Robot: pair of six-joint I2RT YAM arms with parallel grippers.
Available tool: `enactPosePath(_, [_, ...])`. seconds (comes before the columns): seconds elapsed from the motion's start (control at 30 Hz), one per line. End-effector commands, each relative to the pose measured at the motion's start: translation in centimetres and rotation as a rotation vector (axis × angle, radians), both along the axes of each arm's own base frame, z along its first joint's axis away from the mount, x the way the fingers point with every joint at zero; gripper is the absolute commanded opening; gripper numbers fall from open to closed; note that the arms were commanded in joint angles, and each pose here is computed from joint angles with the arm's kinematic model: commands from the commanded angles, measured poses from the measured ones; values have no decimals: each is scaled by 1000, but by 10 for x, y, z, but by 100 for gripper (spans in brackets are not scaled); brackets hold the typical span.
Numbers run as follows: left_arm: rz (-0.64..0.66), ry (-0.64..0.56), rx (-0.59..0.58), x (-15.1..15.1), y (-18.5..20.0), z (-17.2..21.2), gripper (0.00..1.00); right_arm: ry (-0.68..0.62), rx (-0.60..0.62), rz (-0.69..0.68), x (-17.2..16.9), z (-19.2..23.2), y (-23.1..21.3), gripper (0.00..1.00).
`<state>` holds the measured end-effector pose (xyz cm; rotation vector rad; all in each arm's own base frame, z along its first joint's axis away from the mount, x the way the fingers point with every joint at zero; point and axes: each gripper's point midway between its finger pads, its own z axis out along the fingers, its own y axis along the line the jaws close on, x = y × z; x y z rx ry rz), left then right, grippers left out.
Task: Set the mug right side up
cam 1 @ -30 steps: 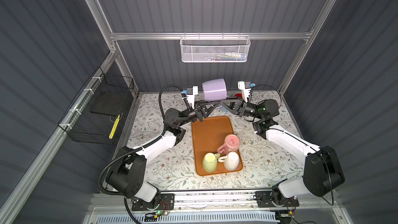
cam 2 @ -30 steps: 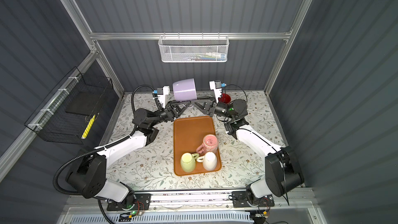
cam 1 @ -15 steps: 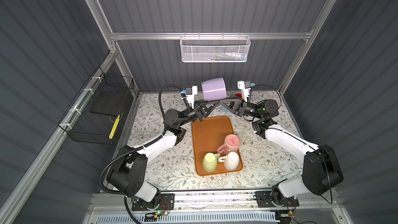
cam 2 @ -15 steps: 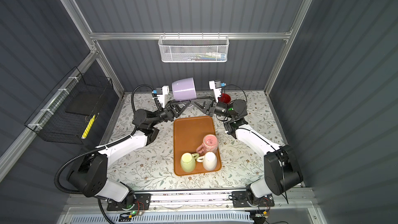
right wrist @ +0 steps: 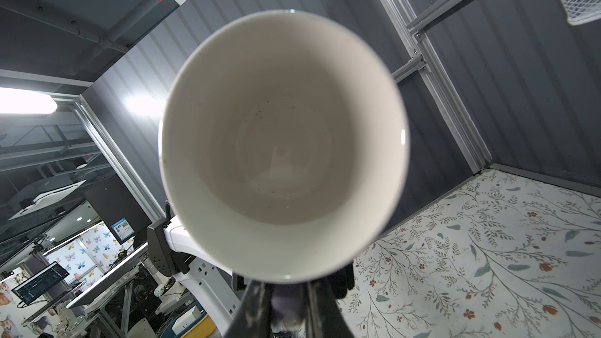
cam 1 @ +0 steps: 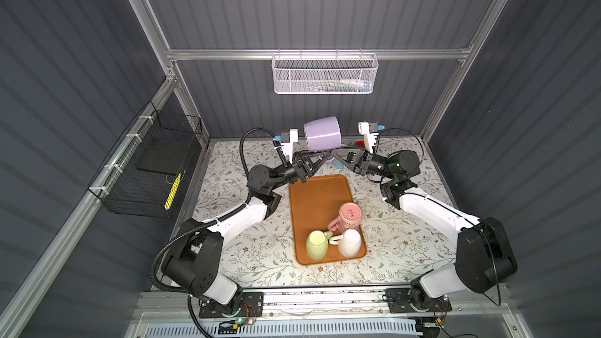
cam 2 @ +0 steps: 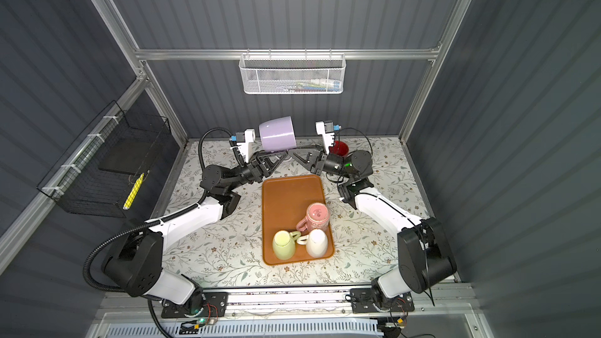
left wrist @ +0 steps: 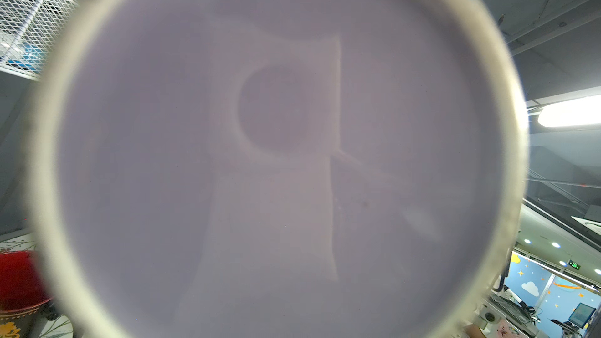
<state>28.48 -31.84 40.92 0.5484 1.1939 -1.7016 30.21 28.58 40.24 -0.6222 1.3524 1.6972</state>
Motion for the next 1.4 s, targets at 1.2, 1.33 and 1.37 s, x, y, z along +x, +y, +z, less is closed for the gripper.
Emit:
enactPosePath(1.2, [70, -117, 82, -11, 6, 4, 3, -74, 23, -94, -13, 15, -20, 0])
enactPosePath(1.33, [68, -118, 83, -11, 6, 2, 0, -78, 21, -93, -15, 14, -20, 0])
enactPosePath(1.37, [68, -119, 83, -11, 5, 1, 0, -78, 20, -91, -15, 13, -20, 0])
